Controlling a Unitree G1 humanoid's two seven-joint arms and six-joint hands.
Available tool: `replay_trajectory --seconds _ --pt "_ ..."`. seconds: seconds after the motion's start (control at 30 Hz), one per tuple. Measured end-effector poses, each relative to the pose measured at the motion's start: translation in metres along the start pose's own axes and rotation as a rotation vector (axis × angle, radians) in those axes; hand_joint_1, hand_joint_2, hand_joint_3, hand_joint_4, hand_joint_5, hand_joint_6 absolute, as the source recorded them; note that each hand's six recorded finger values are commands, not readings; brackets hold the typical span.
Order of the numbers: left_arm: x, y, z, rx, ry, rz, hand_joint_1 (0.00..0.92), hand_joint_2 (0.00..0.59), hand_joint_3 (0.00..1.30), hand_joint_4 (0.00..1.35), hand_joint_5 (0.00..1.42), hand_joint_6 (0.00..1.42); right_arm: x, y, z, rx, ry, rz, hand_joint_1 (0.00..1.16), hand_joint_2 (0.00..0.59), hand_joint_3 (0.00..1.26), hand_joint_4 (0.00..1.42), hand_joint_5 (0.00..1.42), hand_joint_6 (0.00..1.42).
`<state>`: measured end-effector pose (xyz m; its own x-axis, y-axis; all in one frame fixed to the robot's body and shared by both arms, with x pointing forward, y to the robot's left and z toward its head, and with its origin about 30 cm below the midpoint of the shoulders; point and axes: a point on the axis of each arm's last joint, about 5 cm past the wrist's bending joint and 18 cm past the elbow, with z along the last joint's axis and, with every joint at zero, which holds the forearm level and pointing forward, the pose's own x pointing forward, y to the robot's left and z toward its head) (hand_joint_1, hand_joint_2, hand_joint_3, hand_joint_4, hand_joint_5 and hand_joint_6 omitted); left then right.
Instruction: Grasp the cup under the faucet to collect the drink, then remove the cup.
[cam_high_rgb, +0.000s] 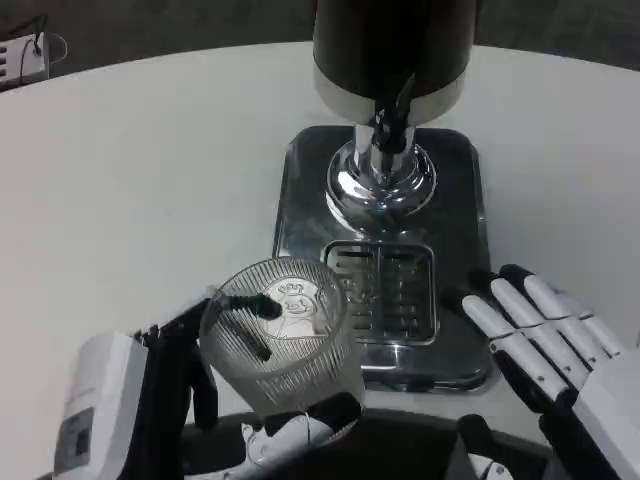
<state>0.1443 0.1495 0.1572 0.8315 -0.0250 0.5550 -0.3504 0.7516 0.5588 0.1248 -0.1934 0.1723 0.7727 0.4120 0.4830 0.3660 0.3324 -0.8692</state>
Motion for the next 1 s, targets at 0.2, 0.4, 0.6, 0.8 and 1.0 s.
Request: replay_trajectory --seconds 0.2,0.4,0.6,0.8,1.0 --pt "0.015 -0.006 -0.0092 0.038 0.001 0.014 0.832 0.000 1.00 1.07 1.24 1.42 -0.003 0.0000 -0.0004 -0.001 0.017 0.009 0.29 0.552 0.11 0.04 0.03 0.11" --pt "0.033 -0.013 -0.0165 0.054 -0.018 0.022 0.832 0.000 1.00 1.07 1.23 1.42 -0.006 -0.0009 -0.0005 -0.006 0.029 0.016 0.30 0.552 0.11 0.05 0.03 0.11" --pt "0.046 -0.023 -0.0254 0.099 0.001 0.022 0.832 0.000 1.00 1.07 1.23 1.42 -0.007 -0.0024 -0.0003 -0.009 0.034 0.012 0.30 0.552 0.11 0.05 0.04 0.11" --pt "0.063 -0.037 -0.0319 0.128 0.010 0.012 0.832 0.000 1.00 1.07 1.23 1.42 -0.008 -0.0036 0.0004 -0.009 0.039 0.008 0.30 0.552 0.11 0.05 0.04 0.11" --pt "0.083 -0.050 -0.0351 0.138 -0.009 -0.001 0.832 0.000 1.00 1.07 1.23 1.42 -0.008 -0.0042 0.0012 -0.009 0.042 0.005 0.30 0.555 0.11 0.05 0.04 0.11"
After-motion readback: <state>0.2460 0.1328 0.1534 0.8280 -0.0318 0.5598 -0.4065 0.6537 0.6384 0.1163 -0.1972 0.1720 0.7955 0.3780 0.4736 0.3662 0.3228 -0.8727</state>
